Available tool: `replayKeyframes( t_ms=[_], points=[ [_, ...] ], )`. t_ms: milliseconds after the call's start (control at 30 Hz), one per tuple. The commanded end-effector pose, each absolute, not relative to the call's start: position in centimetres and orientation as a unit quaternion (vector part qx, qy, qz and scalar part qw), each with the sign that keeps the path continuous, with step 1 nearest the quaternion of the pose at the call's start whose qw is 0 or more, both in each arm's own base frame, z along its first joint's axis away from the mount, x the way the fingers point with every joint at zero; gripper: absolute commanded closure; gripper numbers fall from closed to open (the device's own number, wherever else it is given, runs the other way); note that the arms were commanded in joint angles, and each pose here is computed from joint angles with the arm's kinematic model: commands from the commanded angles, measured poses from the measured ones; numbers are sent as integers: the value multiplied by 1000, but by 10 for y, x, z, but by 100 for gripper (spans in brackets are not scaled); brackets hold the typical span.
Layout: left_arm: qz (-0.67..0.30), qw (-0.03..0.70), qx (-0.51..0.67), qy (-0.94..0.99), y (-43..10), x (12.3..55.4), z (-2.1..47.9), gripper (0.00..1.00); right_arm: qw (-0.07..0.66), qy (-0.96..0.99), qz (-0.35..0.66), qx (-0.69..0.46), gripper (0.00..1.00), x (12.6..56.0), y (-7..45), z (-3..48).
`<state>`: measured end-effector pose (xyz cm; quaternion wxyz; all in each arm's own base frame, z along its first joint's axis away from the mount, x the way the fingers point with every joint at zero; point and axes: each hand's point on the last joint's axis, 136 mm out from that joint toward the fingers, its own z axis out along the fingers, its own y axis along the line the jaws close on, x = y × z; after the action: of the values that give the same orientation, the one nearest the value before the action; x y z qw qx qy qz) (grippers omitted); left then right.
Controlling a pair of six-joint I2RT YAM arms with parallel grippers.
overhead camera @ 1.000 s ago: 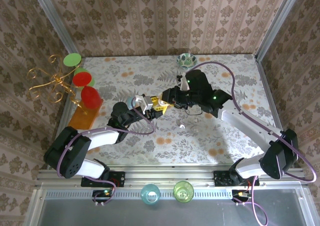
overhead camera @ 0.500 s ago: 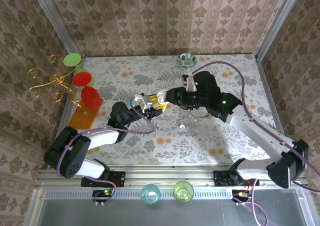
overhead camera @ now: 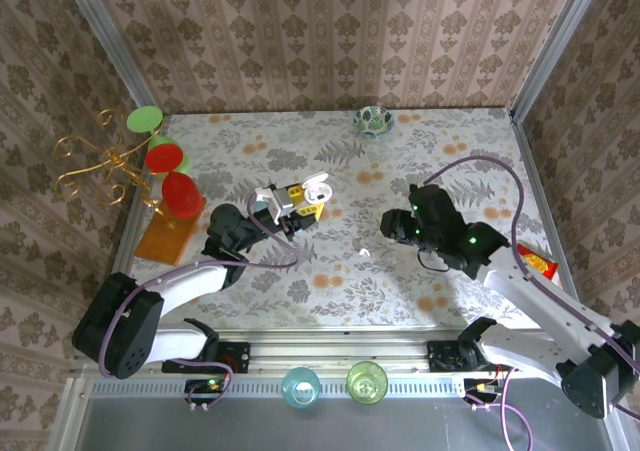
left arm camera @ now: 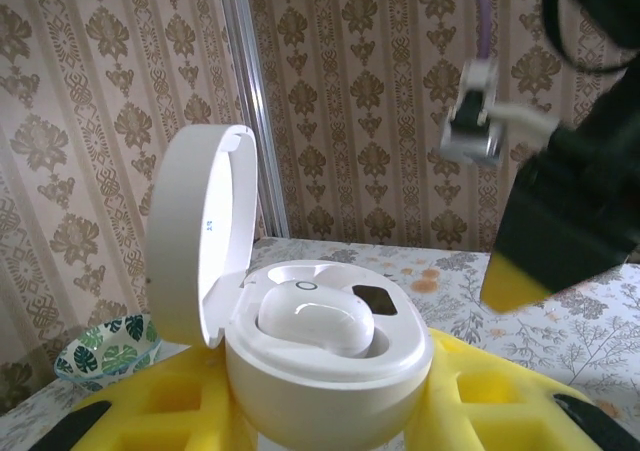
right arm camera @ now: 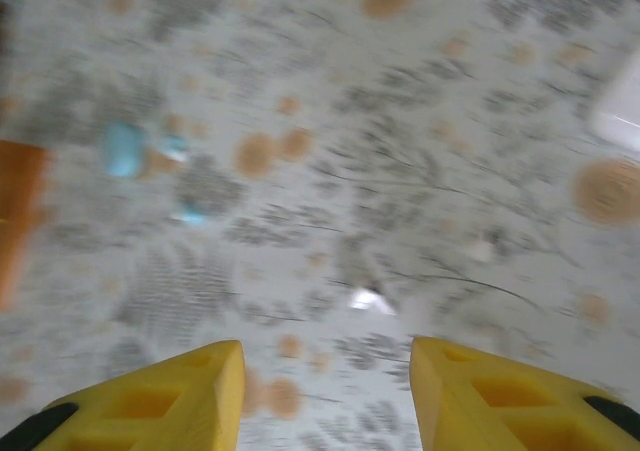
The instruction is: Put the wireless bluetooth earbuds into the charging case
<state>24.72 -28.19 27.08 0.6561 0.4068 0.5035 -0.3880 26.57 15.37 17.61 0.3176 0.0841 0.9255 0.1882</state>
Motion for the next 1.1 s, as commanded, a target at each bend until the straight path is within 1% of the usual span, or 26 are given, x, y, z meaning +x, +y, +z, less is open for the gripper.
replayKeyframes(
  t_ms=[0,67,233,400,600,700,933,1067],
  points=[
    [-380,656,416,502,-278,242,268,79,283,947,132,77,51,265,140,138],
    [-379,655,417,504,-277,242,267,79,253,955,137,69,51,264,149,121],
    [-379,653,417,506,-276,240,267,79,200,972,105,67,58,262,149,85],
    [-379,650,418,509,-276,240,265,79,166,971,144,91,59,262,151,62],
    [-379,651,418,507,-277,241,266,79,131,966,191,110,59,254,165,52],
    [-379,652,419,506,-277,241,267,79,131,961,211,122,59,249,170,53],
    [-380,652,419,505,-278,240,268,79,117,964,198,130,59,241,164,38],
    [-380,651,420,505,-279,241,269,79,119,963,200,135,59,244,166,35]
  ],
)
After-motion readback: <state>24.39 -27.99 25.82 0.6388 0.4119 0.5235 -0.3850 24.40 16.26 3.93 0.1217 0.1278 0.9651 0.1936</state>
